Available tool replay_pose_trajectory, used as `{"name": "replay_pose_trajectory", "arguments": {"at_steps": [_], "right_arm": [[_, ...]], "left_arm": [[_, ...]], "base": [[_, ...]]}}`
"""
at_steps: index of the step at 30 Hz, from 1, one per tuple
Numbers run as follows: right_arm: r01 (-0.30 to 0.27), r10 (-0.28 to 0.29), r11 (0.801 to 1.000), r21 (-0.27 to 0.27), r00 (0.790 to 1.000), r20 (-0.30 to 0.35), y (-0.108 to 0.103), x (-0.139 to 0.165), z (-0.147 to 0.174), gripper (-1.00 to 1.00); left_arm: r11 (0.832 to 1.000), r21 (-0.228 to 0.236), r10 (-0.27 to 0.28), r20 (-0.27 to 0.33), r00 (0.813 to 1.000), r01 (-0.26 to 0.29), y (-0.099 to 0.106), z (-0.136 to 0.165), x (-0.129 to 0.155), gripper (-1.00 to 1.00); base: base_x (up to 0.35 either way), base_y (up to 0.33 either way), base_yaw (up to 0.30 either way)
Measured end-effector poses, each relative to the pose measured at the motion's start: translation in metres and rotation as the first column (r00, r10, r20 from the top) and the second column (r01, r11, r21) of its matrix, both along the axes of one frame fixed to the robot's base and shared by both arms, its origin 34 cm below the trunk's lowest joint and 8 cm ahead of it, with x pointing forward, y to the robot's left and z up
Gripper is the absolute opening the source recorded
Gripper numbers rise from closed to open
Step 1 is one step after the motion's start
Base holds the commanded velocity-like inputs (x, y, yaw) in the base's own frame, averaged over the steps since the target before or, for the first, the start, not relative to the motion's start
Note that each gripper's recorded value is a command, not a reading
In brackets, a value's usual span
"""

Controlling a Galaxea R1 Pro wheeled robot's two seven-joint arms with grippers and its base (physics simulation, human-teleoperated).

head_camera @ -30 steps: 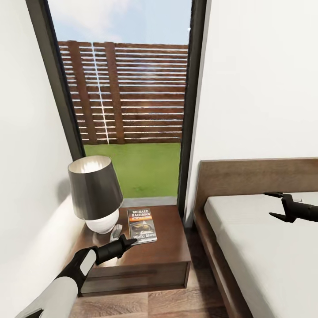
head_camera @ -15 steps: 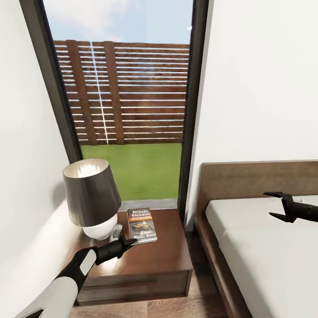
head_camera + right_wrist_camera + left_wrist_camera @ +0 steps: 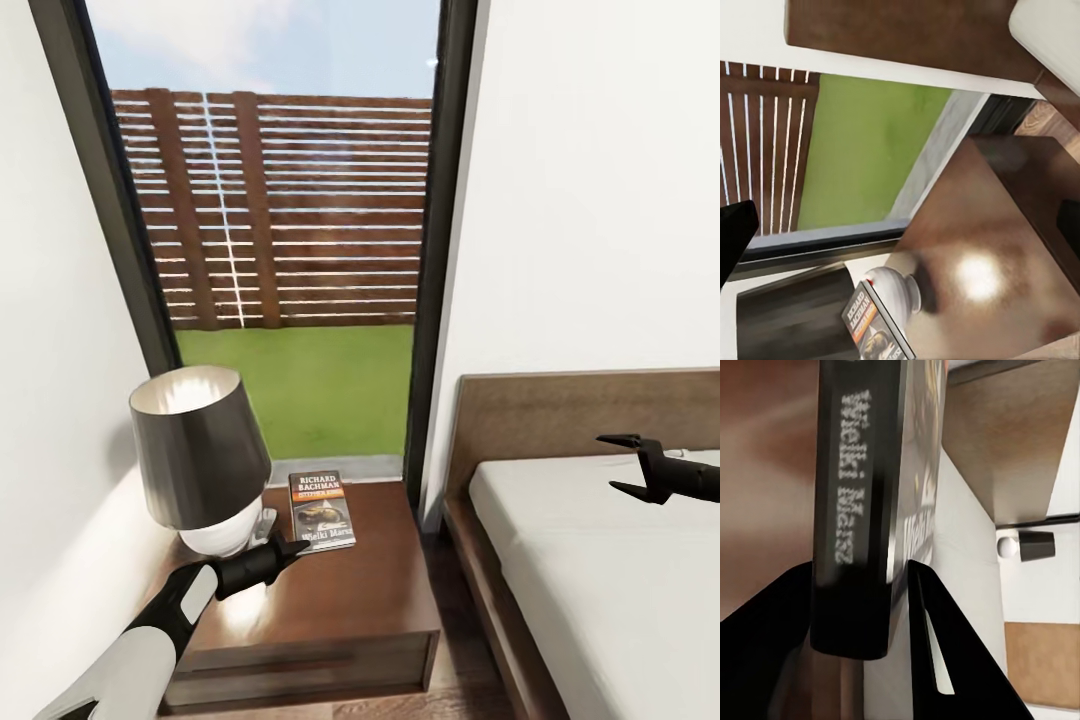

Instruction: In the bedroom, move the book from the bed onto either nightstand, and place the two sandals side by side next to the bed.

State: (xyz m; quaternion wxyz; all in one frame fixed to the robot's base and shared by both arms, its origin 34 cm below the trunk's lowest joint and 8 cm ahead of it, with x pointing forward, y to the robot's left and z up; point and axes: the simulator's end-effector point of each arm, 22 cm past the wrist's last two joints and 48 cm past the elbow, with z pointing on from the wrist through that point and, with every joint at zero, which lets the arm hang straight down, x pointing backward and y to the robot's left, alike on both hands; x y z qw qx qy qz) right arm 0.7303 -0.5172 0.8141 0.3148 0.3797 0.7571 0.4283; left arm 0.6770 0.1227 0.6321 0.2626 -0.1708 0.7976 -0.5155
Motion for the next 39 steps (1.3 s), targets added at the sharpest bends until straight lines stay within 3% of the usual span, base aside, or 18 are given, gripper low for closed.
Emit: {"name": "replay_pose_trajectory", "arguments": {"at_steps": [26,39], "right_arm": [[0.001,-0.001,1.0,-0.002,1.0,-0.001,0.0,0.0,-0.001,1.0],[0.013,-0.013,1.0,0.008,1.0,-0.016,-0.004,-0.003,-0.006,1.0]], "left_arm": [[1.0,0.005,-0.006,-0.015,1.0,0.006,-0.003,-0.005,-0.003,-1.0],[0.999,0.02,-0.038,-0.087,0.995,0.04,-0.011,-0.031,-0.024,-1.0]], "base": [[0.021,0.0,0.0],[0.0,0.0,0.0]]}}
